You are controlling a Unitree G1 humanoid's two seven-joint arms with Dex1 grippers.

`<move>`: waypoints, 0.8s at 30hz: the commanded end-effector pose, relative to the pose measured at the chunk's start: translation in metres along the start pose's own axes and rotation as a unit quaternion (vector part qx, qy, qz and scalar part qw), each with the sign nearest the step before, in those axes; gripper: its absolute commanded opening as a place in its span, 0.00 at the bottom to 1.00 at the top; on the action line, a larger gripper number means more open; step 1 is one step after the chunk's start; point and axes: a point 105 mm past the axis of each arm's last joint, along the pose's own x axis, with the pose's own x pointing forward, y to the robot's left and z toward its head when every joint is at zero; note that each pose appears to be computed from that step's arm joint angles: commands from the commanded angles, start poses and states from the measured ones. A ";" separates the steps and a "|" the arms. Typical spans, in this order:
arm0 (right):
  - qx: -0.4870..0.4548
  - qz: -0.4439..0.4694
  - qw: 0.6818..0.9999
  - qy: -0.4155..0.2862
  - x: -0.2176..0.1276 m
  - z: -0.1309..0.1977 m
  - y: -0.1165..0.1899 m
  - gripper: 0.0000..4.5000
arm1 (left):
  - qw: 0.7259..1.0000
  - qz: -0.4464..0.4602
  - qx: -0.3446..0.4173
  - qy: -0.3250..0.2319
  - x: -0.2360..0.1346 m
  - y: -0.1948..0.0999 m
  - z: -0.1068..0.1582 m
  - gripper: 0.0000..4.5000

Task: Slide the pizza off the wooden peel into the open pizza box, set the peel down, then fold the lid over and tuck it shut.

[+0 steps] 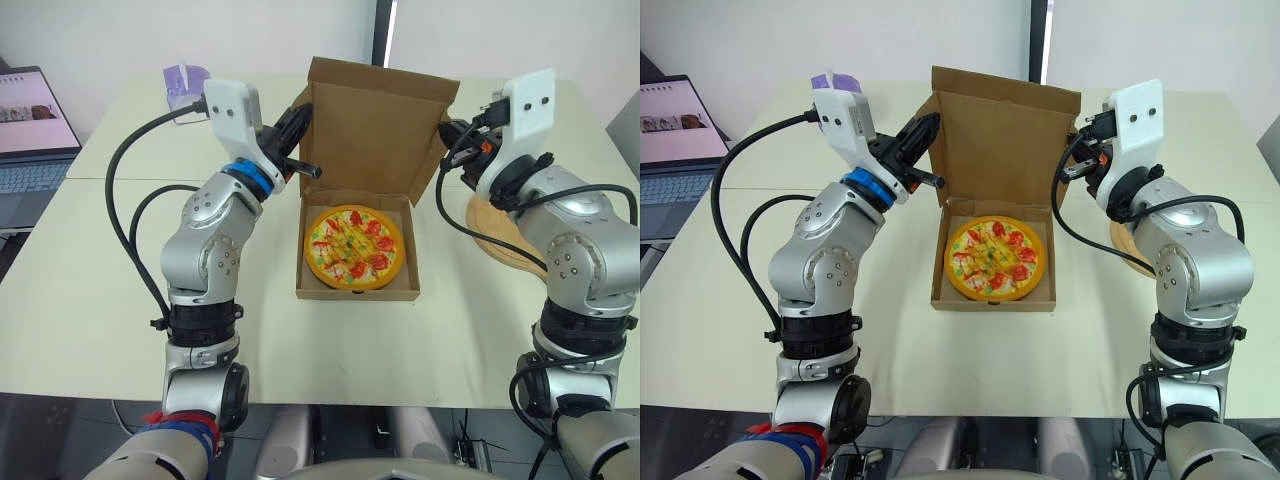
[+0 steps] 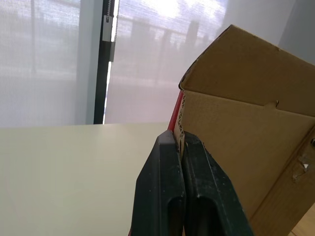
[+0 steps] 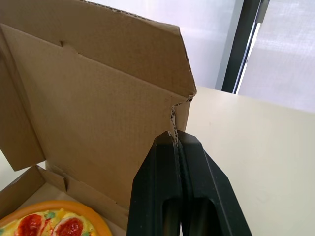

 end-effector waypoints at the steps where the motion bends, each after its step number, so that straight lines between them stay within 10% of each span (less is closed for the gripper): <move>1: 0.009 0.028 0.999 -0.012 -0.005 0.005 0.017 0.01 | 0.999 -0.026 0.005 -0.028 -0.006 -0.015 0.014 0.00; 24: 0.104 0.062 0.993 0.011 -0.017 0.001 0.042 0.01 | 0.999 -0.031 -0.004 -0.032 -0.030 -0.025 0.005 0.00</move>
